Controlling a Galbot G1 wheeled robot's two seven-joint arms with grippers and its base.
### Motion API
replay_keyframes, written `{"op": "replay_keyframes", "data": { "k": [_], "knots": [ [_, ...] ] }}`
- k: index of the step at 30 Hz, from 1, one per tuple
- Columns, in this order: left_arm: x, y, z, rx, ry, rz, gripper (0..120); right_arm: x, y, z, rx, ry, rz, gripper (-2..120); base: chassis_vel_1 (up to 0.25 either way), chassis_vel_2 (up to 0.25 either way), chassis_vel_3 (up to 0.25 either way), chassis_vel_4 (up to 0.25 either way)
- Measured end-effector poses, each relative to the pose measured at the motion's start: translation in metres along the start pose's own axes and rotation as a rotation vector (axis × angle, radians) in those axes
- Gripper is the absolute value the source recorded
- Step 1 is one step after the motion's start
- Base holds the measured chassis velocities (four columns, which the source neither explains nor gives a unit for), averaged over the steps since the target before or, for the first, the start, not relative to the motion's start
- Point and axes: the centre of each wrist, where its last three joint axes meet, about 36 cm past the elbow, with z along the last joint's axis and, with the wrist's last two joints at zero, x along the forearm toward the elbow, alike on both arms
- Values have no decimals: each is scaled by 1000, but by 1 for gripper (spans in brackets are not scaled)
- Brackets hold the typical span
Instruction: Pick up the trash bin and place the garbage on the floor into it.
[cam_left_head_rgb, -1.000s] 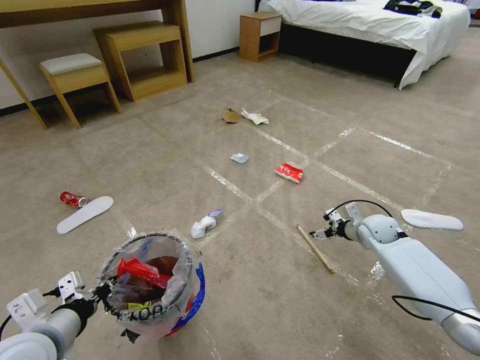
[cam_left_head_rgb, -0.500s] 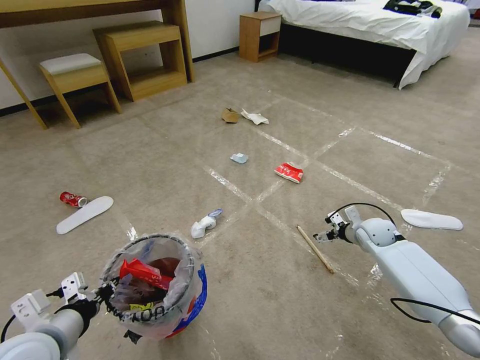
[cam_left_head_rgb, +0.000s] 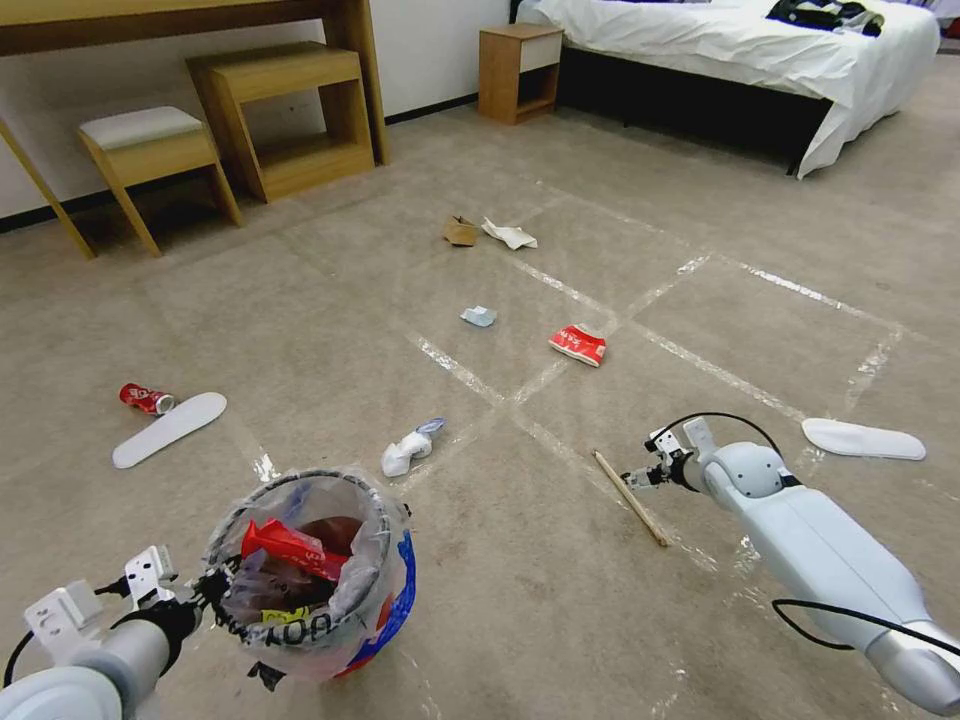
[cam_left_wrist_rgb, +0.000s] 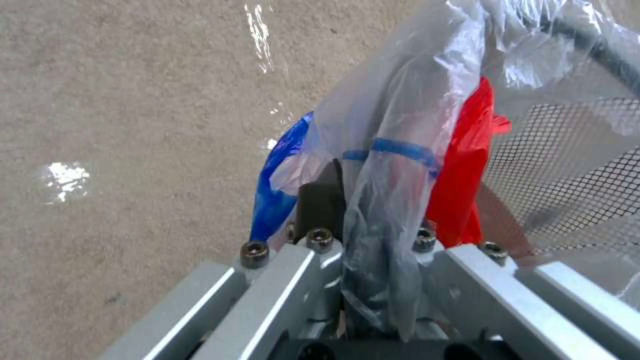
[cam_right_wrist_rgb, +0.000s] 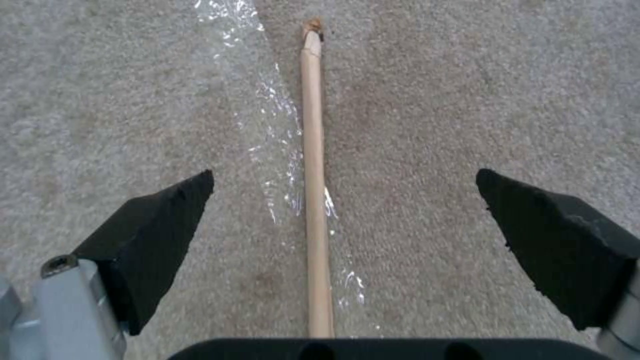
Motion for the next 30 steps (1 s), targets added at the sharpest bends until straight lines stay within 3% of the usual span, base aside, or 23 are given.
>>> {"op": "replay_keyframes", "data": {
  "k": [30],
  "knots": [
    [-9, 3, 2, 3, 11, -8, 0, -58, 28, 15, -15, 35, -13, 100, 0, 0, 0, 0]
  ]
}}
